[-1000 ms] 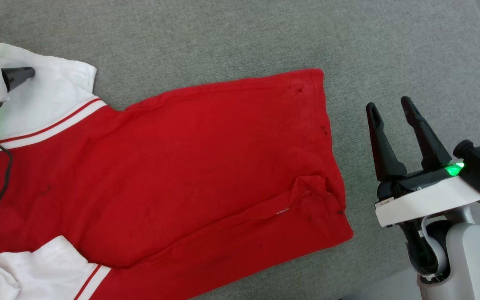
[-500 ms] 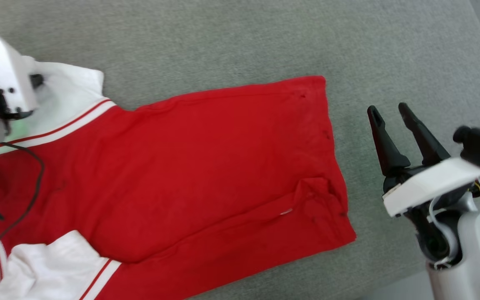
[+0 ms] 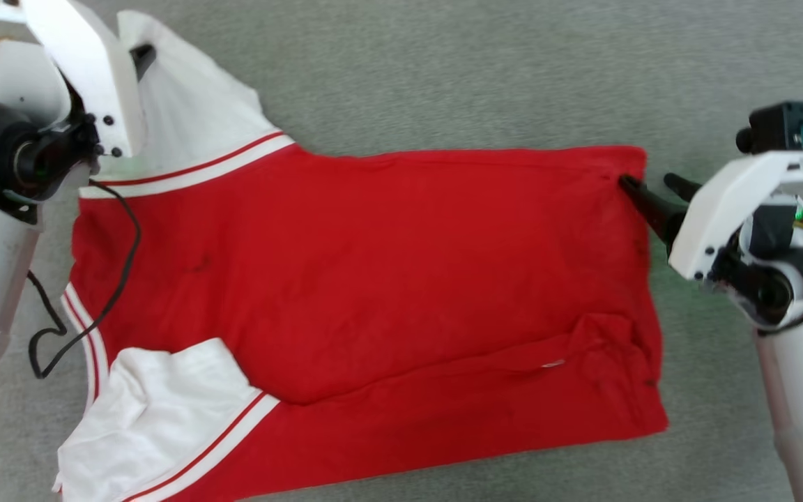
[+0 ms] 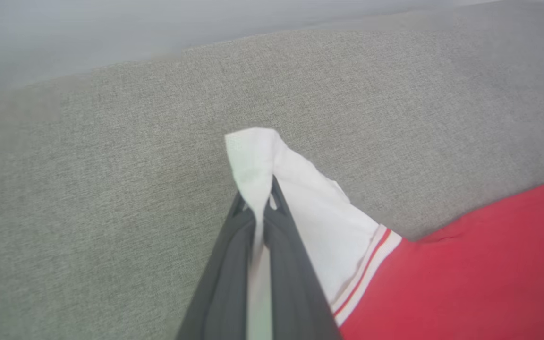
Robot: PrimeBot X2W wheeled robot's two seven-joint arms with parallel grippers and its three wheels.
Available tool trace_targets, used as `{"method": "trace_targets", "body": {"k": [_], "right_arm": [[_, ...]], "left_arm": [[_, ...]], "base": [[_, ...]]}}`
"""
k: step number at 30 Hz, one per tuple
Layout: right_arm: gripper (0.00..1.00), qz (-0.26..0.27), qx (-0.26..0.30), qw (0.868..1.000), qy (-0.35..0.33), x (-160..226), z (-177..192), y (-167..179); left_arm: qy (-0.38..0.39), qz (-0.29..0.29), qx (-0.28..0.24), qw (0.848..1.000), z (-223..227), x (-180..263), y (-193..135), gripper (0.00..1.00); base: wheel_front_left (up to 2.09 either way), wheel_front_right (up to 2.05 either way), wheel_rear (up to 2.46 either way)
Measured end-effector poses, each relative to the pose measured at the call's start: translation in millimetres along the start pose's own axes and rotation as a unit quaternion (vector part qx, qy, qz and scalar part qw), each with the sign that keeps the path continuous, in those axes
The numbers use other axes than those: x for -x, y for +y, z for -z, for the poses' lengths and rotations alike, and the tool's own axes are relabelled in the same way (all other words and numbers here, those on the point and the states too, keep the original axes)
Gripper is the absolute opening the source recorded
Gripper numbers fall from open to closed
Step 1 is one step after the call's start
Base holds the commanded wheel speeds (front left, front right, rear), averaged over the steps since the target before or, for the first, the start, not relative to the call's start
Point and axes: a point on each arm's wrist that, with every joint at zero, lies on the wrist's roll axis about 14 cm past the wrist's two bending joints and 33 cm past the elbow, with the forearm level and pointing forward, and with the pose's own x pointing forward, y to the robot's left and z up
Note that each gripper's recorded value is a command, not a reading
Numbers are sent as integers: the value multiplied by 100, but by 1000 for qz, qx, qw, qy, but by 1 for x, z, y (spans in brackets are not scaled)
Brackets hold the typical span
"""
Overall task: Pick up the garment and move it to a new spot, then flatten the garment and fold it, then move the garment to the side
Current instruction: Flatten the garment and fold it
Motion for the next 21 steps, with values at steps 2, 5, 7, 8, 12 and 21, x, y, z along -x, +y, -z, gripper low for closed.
{"method": "trace_targets", "body": {"k": [2, 5, 7, 8, 12, 21], "right_arm": [[100, -3, 4, 1000, 21, -12, 0, 4], [100, -3, 11, 999, 53, -27, 1, 5], [47, 1, 13, 997, 80, -35, 6, 4], [0, 5, 18, 996, 93, -37, 8, 3], [0, 9, 27, 994, 103, -41, 6, 5], [0, -5, 67, 998, 12, -13, -35, 22]], "left_arm": [[-3, -1, -1, 1000, 2, 1, 3, 0], [-3, -3, 0, 1000, 8, 0, 9, 0], [-4, -6, 1, 1000, 11, 0, 12, 0], [-4, -7, 2, 1000, 12, 1, 13, 0], [-11, -6, 3, 1000, 12, 4, 14, 0], [-69, -4, 52, 996, 8, 37, 14, 0]], "base": [[0, 0, 0], [0, 0, 0], [0, 0, 0], [0, 0, 0], [0, 0, 0], [0, 0, 0]]}}
